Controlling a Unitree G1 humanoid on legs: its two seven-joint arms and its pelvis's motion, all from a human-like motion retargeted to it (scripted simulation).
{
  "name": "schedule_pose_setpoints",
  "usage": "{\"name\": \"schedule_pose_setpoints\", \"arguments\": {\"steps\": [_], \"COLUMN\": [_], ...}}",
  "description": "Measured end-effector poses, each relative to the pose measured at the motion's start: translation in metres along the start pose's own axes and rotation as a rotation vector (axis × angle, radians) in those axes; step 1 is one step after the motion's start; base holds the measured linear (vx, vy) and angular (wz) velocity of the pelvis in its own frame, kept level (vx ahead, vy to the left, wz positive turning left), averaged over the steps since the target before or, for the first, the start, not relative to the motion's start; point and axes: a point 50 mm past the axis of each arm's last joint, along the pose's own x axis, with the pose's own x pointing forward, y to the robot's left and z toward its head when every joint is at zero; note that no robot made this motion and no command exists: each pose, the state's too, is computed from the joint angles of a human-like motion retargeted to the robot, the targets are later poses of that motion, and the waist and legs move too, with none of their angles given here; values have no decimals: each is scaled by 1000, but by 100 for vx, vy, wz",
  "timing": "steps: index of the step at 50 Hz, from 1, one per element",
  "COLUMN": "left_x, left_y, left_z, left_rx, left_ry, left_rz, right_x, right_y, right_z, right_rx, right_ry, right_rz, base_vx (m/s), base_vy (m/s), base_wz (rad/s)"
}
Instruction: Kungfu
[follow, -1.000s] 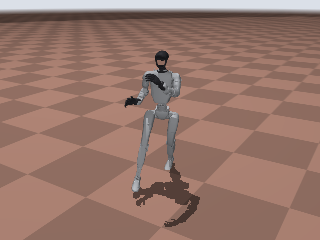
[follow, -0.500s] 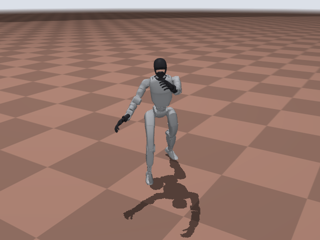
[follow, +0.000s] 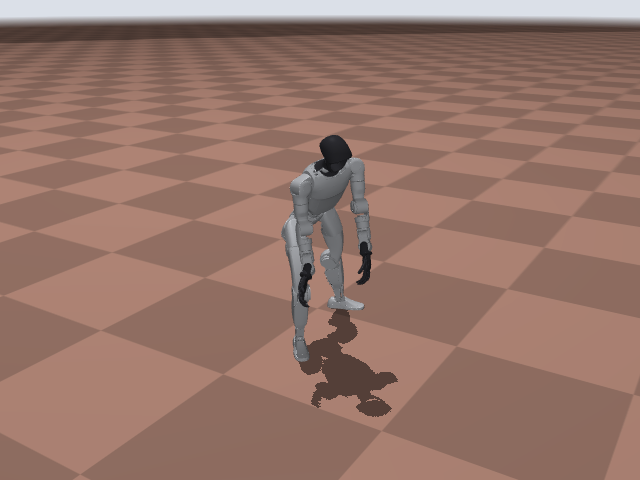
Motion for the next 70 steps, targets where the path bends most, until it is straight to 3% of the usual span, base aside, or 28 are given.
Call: {"name": "schedule_pose_setpoints", "arguments": {"steps": [2,5,7,10,15,27,33,38,43,50,54,57,61,63,65,70], "left_x": [-37,-108,-131,-141,-149,-128,-98,-71,-51,-60,-103,-149,-205,-228,-246,-268], "left_y": [-26,-64,-75,-81,-73,-47,-35,-27,18,89,120,152,195,211,217,223], "left_z": [-98,-187,-209,-216,-225,-213,-182,-138,-67,96,190,237,260,264,267,261], "left_rx": [-10,-76,-240,-370,-323,-238,-190,-59,127,342,462,565,605,611,655,760], "left_ry": [420,886,909,853,822,688,499,230,-124,-670,-983,-1147,-1260,-1295,-1311,-1290], "left_rz": [-116,-212,-108,7,78,99,114,129,205,295,406,550,759,840,898,1063], "right_x": [-41,-109,-139,-149,-142,-133,-128,-122,-111,-100,-112,-119,-140,-165,-167,-174], "right_y": [11,-28,-16,-8,0,-14,3,-23,-88,-239,-270,-217,-65,-5,40,102], "right_z": [-78,-136,-156,-166,-164,-162,-155,-122,-59,30,12,-74,-159,-166,-154,-129], "right_rx": [-33,-499,-736,-867,-888,-995,-898,-684,-589,-536,-387,-176,158,277,329,257], "right_ry": [467,1255,1254,1097,866,884,741,603,440,487,409,453,733,866,780,659], "right_rz": [187,935,1100,1085,1018,1075,1165,1266,1113,412,175,226,651,904,977,1126], "base_vx": [-11,2,-3,-1,2,2,3,32,22,29,38,37,20,12,13,10], "base_vy": [29,23,2,13,16,7,-5,-42,26,67,65,63,48,49,23,4], "base_wz": [58,3,-35,47,30,6,44,-39,-51,-6,24,4,28,60,63,14]}}
